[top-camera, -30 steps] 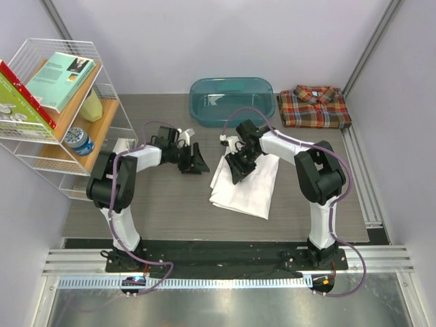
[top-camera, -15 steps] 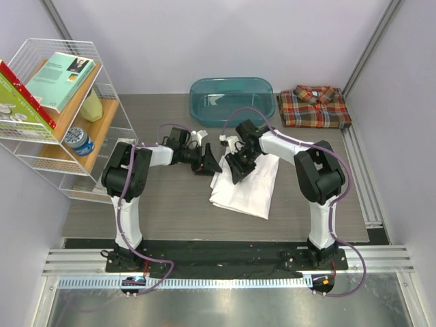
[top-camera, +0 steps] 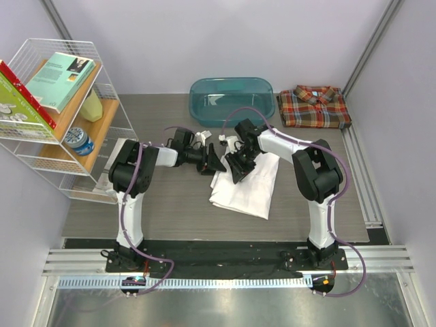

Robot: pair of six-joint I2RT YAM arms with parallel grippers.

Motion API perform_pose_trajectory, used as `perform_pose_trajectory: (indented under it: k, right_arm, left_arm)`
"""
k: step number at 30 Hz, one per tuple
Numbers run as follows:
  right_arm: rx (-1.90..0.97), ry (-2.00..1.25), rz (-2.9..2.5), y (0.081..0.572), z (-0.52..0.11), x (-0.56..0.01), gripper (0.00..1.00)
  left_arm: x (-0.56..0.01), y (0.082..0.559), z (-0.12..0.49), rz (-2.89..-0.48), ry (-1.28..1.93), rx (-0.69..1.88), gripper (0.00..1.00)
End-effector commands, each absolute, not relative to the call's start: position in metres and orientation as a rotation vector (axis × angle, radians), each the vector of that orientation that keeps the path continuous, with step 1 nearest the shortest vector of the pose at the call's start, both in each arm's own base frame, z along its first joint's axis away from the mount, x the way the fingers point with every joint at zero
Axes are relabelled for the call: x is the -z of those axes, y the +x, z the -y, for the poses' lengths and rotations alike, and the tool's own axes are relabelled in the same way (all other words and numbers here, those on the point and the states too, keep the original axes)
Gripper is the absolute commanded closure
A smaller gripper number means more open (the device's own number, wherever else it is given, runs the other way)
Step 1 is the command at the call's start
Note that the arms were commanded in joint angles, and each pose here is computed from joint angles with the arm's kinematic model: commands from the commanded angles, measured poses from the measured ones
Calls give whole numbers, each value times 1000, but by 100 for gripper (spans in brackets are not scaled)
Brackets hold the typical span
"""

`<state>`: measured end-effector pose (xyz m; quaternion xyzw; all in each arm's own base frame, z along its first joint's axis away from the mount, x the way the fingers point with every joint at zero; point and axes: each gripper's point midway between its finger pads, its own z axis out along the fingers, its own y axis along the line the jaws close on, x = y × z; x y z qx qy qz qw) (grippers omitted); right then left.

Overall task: Fold and stack the long sleeve shirts
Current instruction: Fold the shirt

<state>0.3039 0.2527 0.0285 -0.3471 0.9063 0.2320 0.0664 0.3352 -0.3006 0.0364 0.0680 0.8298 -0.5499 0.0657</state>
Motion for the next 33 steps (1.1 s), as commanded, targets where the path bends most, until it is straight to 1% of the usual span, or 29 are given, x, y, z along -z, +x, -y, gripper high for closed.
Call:
perform_pose_trajectory:
  k: [1, 6, 8, 10, 11, 12, 15, 16, 17, 18, 19, 20, 21, 23, 24, 25, 27, 28, 29, 30, 31, 32, 33]
  right_arm:
    - [-626, -1070, -2709, 319, -249, -17, 64]
    - [-639, -1061, -2710, 318, -250, -19, 64]
    - [-644, -1057, -2704, 319, -251, -21, 64]
    - [-657, -1053, -2686, 321, -253, -28, 64]
    - [-672, -1040, -2685, 322, -255, -30, 64]
    - [-675, -1029, -2684, 323, -255, -33, 63]
    - [-687, -967, -2684, 330, -247, -50, 59]
    - [-699, -945, -2672, 332, -244, -60, 57]
    - [-718, -918, -2672, 333, -240, -67, 51]
    - [-777, -851, -2687, 334, -230, -76, 49]
    - [-806, -818, -2688, 334, -225, -82, 47]
    - [-835, -781, -2677, 335, -219, -93, 45]
    - [-856, -746, -2687, 333, -212, -98, 45]
    - [-874, -664, -2681, 334, -191, -110, 44]
    - [-870, -646, -2679, 333, -184, -114, 44]
    - [-856, -619, -2679, 334, -172, -115, 44]
    - [-850, -594, -2679, 326, -162, -119, 44]
    - [-847, -592, -2679, 324, -158, -120, 44]
    - [-851, -576, -2687, 320, -153, -120, 44]
    - [-852, -574, -2676, 317, -151, -124, 44]
    - [-847, -567, -2675, 315, -149, -126, 44]
    - [-853, -558, -2679, 313, -147, -125, 44]
    - [-860, -552, -2680, 310, -146, -126, 44]
  left_arm:
    - [12, 339, 299, -2604, 109, 1491, 46]
    - [16, 344, 302, -2605, 84, 1490, 52]
    - [18, 345, 303, -2609, 81, 1491, 52]
    - [17, 350, 303, -2601, 78, 1485, 61]
    - [18, 349, 304, -2606, 78, 1487, 67]
    - [12, 355, 306, -2598, 91, 1488, 80]
    - [7, 351, 295, -2670, 164, 1403, 100]
    - [7, 349, 287, -2682, 223, 1360, 100]
    - [3, 340, 278, -2744, 218, 1313, 100]
    - [-2, 338, 273, -2768, 239, 1274, 100]
    - [-1, 337, 263, -2774, 326, 1197, 100]
    - [-3, 325, 251, -2857, 324, 1137, 100]
    - [-9, 332, 240, -2855, 358, 1010, 100]
    - [-15, 330, 220, -2884, 406, 868, 100]
    - [-25, 327, 204, -2915, 415, 735, 100]
    - [-33, 324, 196, -2925, 436, 684, 100]
    - [-53, 321, 180, -2916, 500, 570, 100]
    - [-71, 327, 165, -2876, 497, 436, 100]
    - [-83, 329, 158, -2851, 498, 369, 100]
    - [-102, 336, 152, -2809, 521, 313, 100]
    - [-121, 336, 132, -2788, 512, 163, 100]
    - [-135, 338, 123, -2774, 509, 93, 100]
    - [-163, 352, 115, -2697, 512, 5, 100]
